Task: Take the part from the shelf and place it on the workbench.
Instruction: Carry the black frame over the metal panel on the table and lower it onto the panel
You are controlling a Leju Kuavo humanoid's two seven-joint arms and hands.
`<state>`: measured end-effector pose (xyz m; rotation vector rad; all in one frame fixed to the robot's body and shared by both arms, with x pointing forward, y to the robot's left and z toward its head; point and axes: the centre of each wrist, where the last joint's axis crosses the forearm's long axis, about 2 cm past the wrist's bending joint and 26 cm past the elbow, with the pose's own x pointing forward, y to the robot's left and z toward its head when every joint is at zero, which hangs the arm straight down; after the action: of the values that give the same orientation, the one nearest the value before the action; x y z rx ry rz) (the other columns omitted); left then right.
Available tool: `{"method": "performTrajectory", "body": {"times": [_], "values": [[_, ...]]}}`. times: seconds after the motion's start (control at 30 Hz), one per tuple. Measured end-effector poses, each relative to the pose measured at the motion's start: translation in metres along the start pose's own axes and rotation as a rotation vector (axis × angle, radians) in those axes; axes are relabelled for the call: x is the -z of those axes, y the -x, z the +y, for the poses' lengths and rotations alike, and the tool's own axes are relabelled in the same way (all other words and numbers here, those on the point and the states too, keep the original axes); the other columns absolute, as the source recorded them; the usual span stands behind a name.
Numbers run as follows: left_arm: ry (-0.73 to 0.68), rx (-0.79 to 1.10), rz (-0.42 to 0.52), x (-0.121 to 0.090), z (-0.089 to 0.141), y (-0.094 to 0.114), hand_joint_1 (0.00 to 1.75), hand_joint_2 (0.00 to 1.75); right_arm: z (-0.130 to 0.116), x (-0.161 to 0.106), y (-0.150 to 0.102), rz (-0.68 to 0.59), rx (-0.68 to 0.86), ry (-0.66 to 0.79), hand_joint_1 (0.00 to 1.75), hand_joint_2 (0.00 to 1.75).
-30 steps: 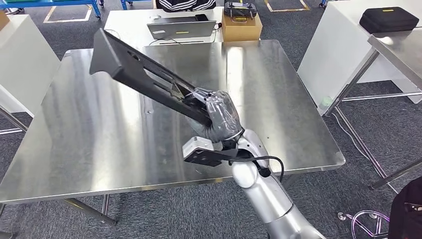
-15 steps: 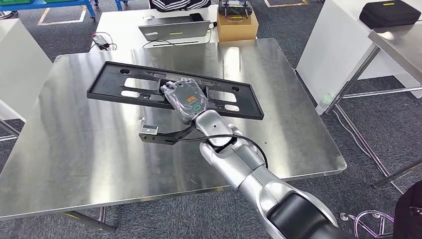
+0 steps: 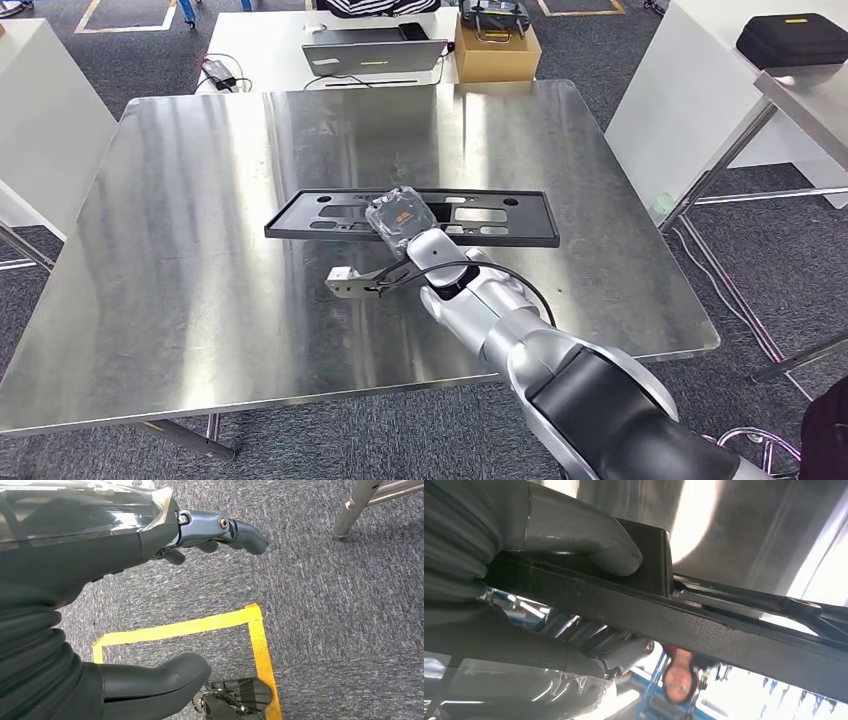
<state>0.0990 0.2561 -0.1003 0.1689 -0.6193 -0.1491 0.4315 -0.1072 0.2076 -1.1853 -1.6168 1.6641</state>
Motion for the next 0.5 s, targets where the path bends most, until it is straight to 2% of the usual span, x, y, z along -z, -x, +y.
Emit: {"method": "performTrajectory", "body": {"times": [0.07,0.2,0.37,0.5], "values": [[0.001,0.000,-0.006,0.000,0.000,0.000,0.00,1.75,0.005,-0.002,0.003,-0.001,0.015,-0.020,1.75,1.75],[-0.009,0.004,-0.019,0.000,0.000,0.001,0.00,1.75,0.017,-0.008,0.010,0.015,0.030,-0.056,0.00,0.00],[-0.009,-0.002,-0.012,-0.001,0.001,0.003,0.00,1.75,0.032,-0.017,0.019,0.050,0.058,-0.098,0.00,0.00],[0.007,-0.015,0.007,-0.001,0.002,0.005,0.00,0.00,0.036,-0.020,0.023,0.073,0.084,-0.115,0.00,0.00]]}}
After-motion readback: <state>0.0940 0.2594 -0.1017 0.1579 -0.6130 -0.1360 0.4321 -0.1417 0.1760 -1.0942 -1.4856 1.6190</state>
